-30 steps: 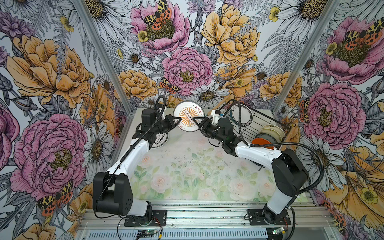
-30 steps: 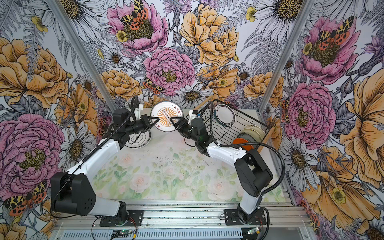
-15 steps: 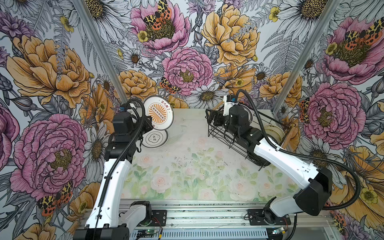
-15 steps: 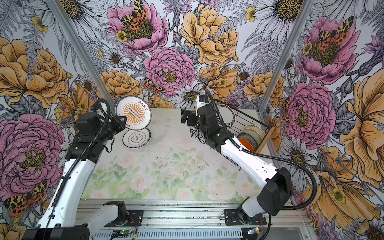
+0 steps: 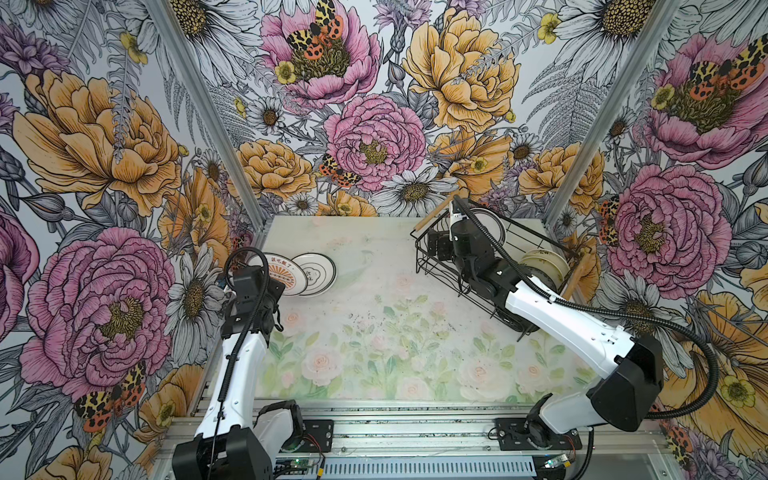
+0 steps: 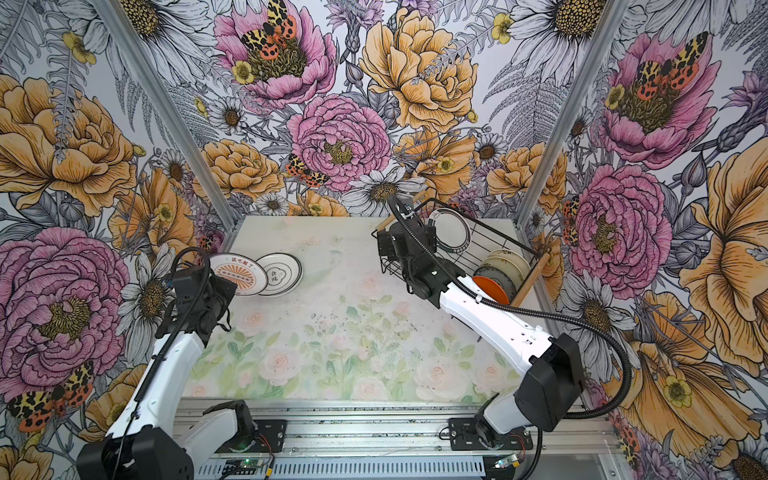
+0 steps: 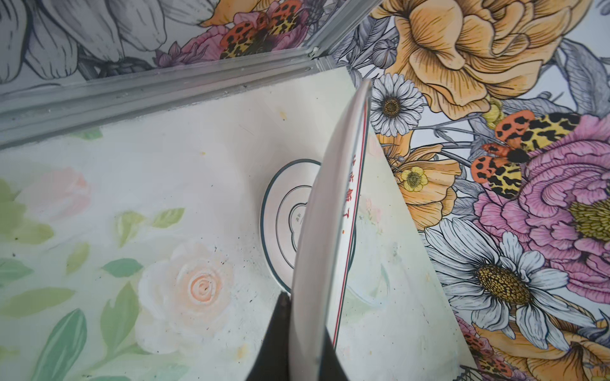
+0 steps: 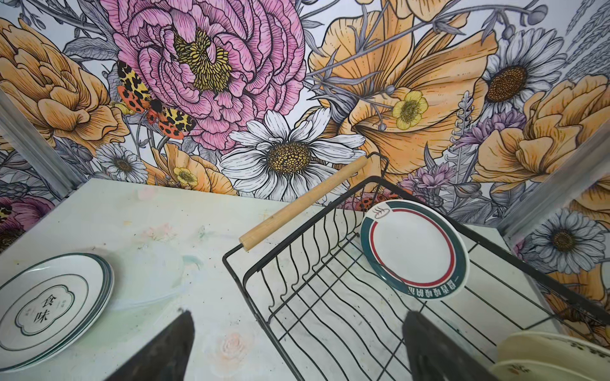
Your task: Unload the plates from the dish rack
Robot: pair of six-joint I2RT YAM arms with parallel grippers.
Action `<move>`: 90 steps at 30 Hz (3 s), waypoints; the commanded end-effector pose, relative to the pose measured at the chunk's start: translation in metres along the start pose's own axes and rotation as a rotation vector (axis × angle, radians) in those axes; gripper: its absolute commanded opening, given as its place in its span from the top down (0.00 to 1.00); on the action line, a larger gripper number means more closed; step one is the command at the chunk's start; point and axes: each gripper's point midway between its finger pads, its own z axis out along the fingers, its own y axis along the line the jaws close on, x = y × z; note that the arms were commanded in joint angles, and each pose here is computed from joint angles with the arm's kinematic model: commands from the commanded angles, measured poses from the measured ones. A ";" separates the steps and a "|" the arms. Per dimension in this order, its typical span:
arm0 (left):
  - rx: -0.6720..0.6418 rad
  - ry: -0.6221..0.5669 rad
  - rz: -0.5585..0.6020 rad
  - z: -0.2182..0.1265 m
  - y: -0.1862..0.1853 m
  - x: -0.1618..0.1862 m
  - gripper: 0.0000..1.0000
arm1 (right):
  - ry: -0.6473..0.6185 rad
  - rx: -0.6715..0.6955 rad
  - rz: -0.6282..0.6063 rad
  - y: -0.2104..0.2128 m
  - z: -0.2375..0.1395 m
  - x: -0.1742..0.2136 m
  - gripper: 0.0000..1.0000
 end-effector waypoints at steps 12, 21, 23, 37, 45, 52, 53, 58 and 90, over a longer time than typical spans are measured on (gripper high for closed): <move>0.322 0.090 -0.208 0.034 -0.050 -0.003 1.00 | 0.043 0.025 -0.075 0.008 0.017 0.010 0.01; 0.438 0.154 -0.257 0.062 -0.052 0.012 1.00 | 0.048 -0.001 -0.072 0.013 0.017 0.010 0.01; 0.445 0.162 -0.266 0.068 -0.051 0.014 1.00 | 0.050 0.000 -0.069 0.012 0.017 0.011 0.01; 0.442 0.241 -0.339 0.106 -0.034 0.035 1.00 | 0.067 -0.019 -0.058 0.016 0.017 0.018 0.01; 0.407 0.272 -0.337 0.115 -0.026 0.043 1.00 | 0.073 -0.024 -0.054 0.017 0.018 0.020 0.00; 0.353 0.292 -0.324 0.120 -0.015 0.051 1.00 | 0.083 -0.028 -0.059 0.018 0.020 0.024 0.01; 0.352 0.294 -0.322 0.120 -0.015 0.052 1.00 | 0.084 -0.029 -0.060 0.018 0.020 0.025 0.01; 0.354 0.309 -0.310 0.123 -0.017 0.054 1.00 | 0.088 -0.034 -0.061 0.020 0.021 0.026 0.01; 0.244 0.369 -0.250 0.129 -0.010 0.071 0.73 | 0.105 -0.032 -0.066 0.020 0.023 0.034 0.00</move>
